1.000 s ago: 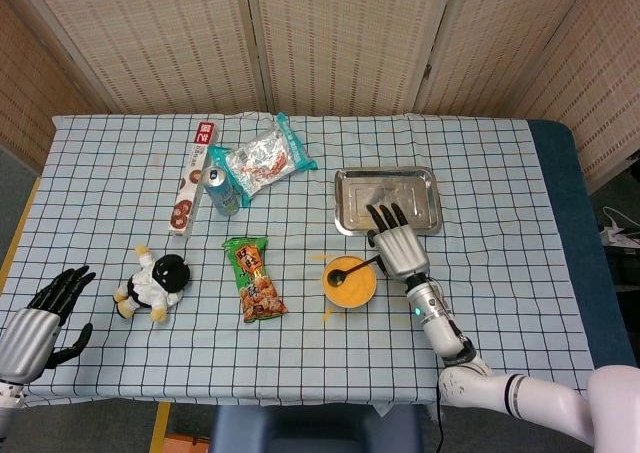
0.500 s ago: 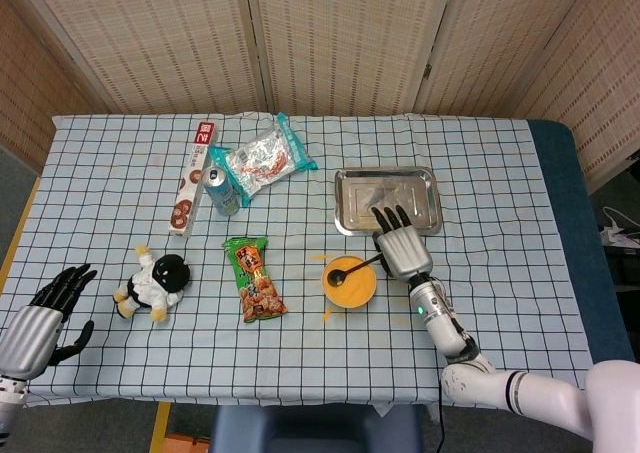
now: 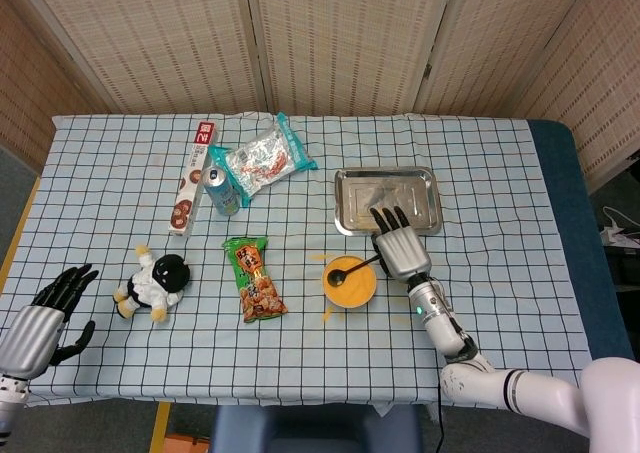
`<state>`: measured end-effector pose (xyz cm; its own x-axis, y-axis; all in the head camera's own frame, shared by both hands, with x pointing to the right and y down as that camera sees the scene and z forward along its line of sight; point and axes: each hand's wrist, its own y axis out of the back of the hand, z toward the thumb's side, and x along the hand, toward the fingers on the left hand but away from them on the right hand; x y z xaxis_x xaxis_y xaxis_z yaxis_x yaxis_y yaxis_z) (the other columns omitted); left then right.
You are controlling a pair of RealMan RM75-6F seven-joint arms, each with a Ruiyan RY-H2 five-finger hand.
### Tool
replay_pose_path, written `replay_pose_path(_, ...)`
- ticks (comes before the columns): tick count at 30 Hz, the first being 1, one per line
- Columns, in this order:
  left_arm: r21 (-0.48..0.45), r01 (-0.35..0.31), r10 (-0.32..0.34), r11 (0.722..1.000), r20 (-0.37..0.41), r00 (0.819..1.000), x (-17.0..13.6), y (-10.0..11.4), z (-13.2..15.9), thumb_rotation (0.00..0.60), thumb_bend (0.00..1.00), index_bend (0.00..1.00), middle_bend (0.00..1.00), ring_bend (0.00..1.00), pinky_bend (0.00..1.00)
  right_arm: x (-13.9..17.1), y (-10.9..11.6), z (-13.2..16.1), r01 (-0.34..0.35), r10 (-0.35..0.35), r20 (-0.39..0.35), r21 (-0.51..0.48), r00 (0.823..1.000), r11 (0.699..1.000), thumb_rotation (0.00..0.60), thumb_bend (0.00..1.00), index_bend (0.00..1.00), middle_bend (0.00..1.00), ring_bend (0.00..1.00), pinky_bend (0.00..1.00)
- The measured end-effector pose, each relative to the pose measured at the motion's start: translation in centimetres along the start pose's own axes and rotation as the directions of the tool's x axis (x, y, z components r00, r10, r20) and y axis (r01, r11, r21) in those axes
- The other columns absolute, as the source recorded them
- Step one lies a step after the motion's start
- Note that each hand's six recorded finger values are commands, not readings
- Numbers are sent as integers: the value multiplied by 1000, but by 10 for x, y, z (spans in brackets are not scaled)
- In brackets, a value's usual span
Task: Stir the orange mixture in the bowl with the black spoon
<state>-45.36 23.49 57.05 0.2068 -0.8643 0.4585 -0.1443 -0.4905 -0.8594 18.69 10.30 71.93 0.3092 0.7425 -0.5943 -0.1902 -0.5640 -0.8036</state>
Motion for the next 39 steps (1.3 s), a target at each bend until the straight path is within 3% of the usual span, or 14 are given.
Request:
replay_pose_path(31,3,3,-3,1000,5,1000,0,-1,1,600,487,0,0,0,191,1,-1,2,0,0,-4,-2,1000,1000,600,321,555,0,0,22)
replay_pose_path(39,3,3,-3,1000,10,1000,0,0,1,600,486,0,0,0,191,2,-1,4,5,-5,-15,1,1000,1000,600,354,654,6,0,22)
